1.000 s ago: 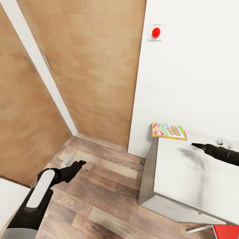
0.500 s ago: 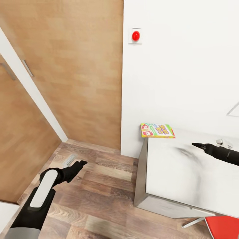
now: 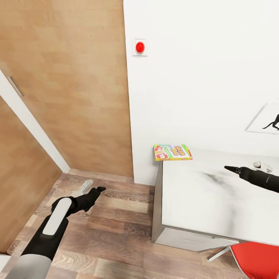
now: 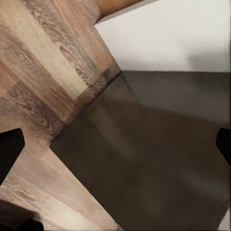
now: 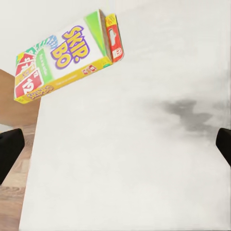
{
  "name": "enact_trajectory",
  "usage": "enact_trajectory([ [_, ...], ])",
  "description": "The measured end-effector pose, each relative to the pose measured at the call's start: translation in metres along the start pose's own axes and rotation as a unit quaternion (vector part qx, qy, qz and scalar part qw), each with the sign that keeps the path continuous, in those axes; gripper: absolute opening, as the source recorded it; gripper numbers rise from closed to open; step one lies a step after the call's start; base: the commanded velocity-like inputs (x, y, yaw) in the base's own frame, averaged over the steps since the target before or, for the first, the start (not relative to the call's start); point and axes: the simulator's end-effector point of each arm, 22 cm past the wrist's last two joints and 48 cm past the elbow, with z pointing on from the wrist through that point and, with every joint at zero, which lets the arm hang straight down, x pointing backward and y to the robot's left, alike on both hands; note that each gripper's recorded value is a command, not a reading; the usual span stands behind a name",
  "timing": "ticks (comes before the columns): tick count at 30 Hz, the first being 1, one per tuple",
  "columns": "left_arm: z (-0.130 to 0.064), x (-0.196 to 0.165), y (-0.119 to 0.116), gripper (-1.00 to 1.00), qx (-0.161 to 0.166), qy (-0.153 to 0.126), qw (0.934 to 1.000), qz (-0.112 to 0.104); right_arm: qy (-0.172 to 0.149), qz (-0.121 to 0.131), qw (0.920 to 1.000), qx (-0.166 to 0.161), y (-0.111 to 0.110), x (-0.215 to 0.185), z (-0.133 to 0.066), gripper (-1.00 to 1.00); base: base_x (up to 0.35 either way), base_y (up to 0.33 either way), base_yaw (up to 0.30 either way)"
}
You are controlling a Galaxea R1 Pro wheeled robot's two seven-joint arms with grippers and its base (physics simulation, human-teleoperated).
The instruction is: Put all the toys in the child's room - the three board games (two on the bed and one on the table), the two jigsaw puzzles on the table, and the tennis ball on the table - inside the toy box on the table in the child's room.
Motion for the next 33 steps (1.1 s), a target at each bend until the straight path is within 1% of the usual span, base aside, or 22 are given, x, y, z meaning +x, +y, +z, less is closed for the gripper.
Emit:
enact_trajectory([
  [2, 0.005, 0.001, -0.004, 1.00, 0.014, 0.003, 0.9999, -0.001, -0.004, -0.003, 1.0000, -0.001, 0.002, -0.003, -0.002, 1.00, 0.000, 0.000, -0.177],
  [3, 0.005, 0.000, -0.004, 1.00, 0.015, 0.003, 0.9999, -0.001, -0.004, -0.003, 1.0000, -0.001, 0.002, -0.004, -0.003, 1.00, 0.000, 0.000, -0.163],
  [4, 0.014, 0.000, -0.009, 1.00, 0.030, 0.008, 0.9995, 0.005, -0.009, -0.008, 0.9999, -0.001, 0.005, -0.007, -0.005, 1.00, 0.000, 0.000, -0.163],
  [5, 0.014, 0.000, -0.010, 1.00, 0.032, 0.007, 0.9995, 0.005, -0.010, -0.008, 0.9999, -0.001, 0.005, -0.008, -0.006, 1.00, 0.000, 0.000, -0.142],
  [8, 0.023, 0.002, -0.015, 1.00, 0.046, 0.014, 0.9987, 0.015, -0.015, -0.014, 0.9998, -0.002, 0.008, -0.012, -0.009, 1.00, 0.000, 0.000, -0.087],
  [10, 0.031, 0.006, -0.017, 1.00, 0.064, 0.022, 0.9975, 0.019, -0.018, -0.022, 0.9996, -0.001, 0.012, -0.014, -0.011, 1.00, 0.000, 0.000, -0.037],
  [15, 0.033, 0.007, -0.019, 1.00, 0.076, 0.022, 0.9967, 0.019, -0.022, -0.028, 0.9994, -0.002, 0.016, -0.017, -0.013, 1.00, 0.000, 0.000, -0.020],
  [21, 0.035, 0.000, -0.021, 1.00, 0.081, 0.002, 0.9965, 0.021, -0.023, -0.030, 0.9993, -0.002, 0.017, -0.017, -0.014, 1.00, 0.020, 0.013, -0.007],
  [22, 0.035, 0.000, -0.021, 1.00, 0.081, 0.001, 0.9965, 0.021, -0.023, -0.030, 0.9993, -0.002, 0.017, -0.017, -0.014, 1.00, 0.098, 0.059, -0.004],
  [25, 0.037, 0.001, -0.023, 1.00, 0.082, -0.006, 0.9963, 0.027, -0.023, -0.030, 0.9993, -0.002, 0.017, -0.017, -0.014, 1.00, 0.164, 0.071, -0.003],
  [33, 0.041, 0.007, -0.024, 1.00, 0.080, -0.006, 0.9961, 0.037, -0.022, -0.031, 0.9993, -0.002, 0.017, -0.016, -0.013, 1.00, 0.253, 0.039, -0.001],
])
